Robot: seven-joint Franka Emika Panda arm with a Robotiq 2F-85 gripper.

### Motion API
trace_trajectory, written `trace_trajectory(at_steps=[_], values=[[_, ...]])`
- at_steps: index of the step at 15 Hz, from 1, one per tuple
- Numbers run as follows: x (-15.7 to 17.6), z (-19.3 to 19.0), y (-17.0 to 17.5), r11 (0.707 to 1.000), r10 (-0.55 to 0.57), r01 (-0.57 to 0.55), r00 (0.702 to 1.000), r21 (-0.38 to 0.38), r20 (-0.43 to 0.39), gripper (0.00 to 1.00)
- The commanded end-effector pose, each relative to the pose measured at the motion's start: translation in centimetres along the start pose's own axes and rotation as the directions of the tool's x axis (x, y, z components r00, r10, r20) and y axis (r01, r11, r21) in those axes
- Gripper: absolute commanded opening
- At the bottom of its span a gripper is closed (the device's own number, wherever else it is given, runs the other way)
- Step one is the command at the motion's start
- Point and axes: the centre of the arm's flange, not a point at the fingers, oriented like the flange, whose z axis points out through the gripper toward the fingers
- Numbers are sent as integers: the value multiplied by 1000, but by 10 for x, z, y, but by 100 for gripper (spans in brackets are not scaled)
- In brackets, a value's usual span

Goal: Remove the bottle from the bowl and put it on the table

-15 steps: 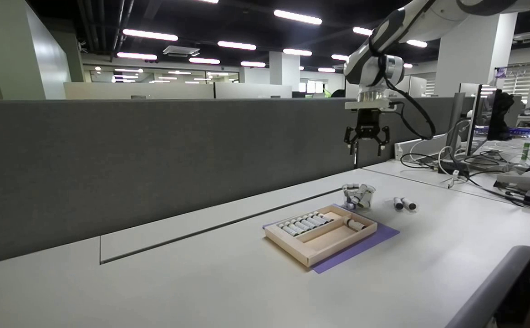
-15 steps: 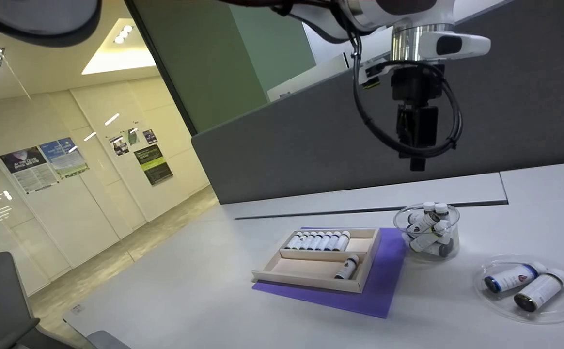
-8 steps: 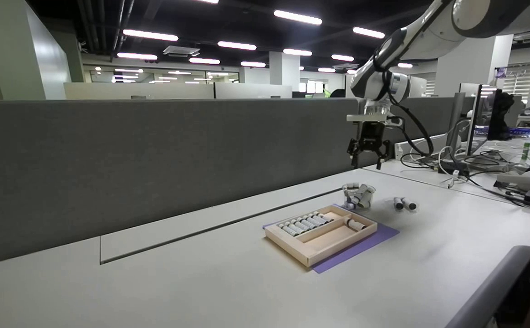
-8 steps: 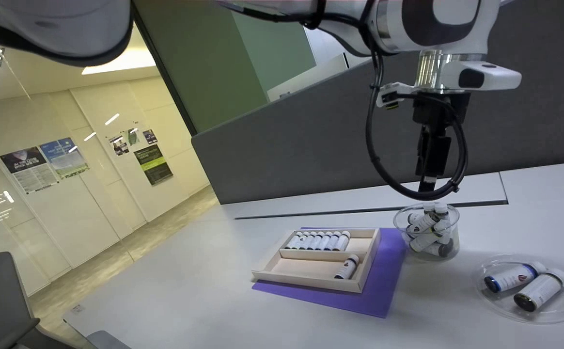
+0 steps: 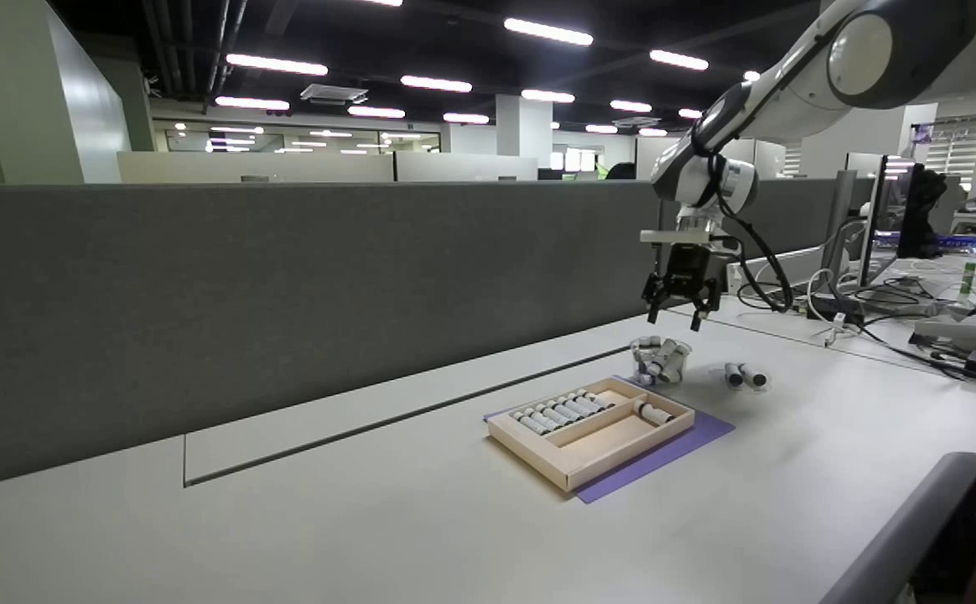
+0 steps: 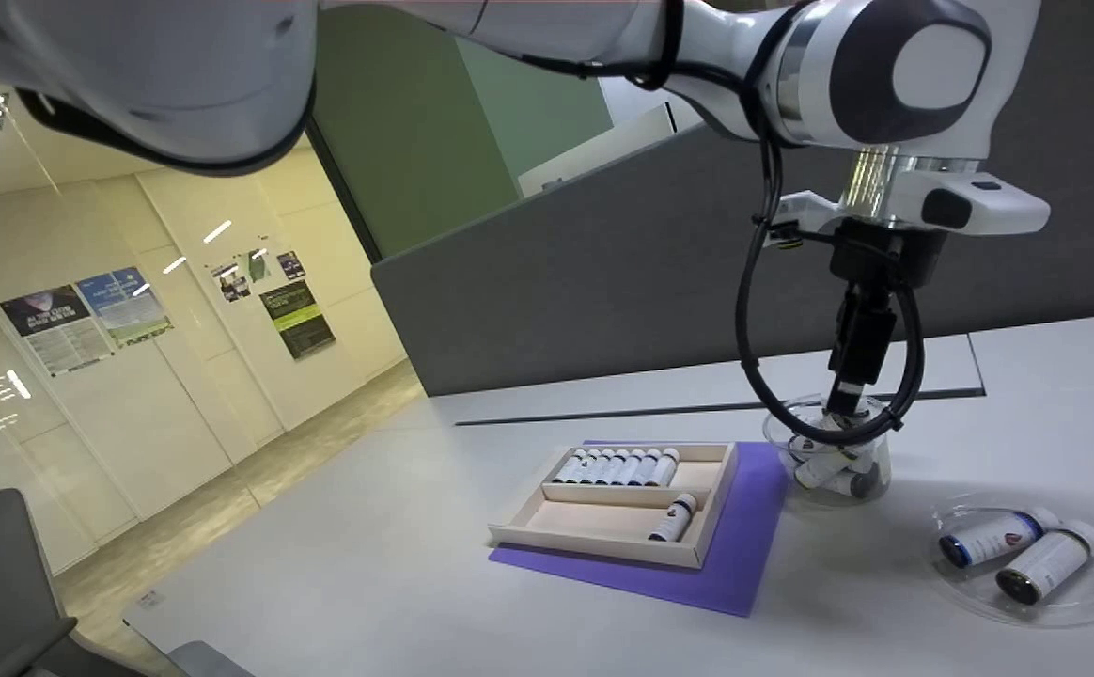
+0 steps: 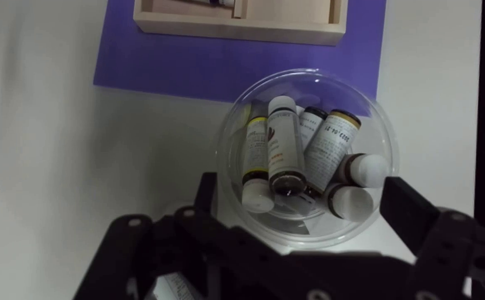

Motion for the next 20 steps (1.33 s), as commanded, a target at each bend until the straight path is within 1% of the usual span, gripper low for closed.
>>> trace_trajectory(at_steps=[1,5,12,13,14,15,16,18,20], values=[[8,5,-19,999,47,-46,998,-22,49,100],[4,21,-20,994,72,-65,994,-85,86,100],[11,33,-23,984,143,-132,985,-117,99,100],[12,33,-24,984,144,-132,984,-122,101,75],[12,34,-24,982,152,-139,983,-126,100,75],[13,34,-24,982,153,-140,983,-127,101,68],[13,34,-24,982,155,-143,983,-124,101,58],[10,34,-24,982,154,-142,983,-126,97,42],[9,33,-25,983,148,-137,985,-122,89,29]])
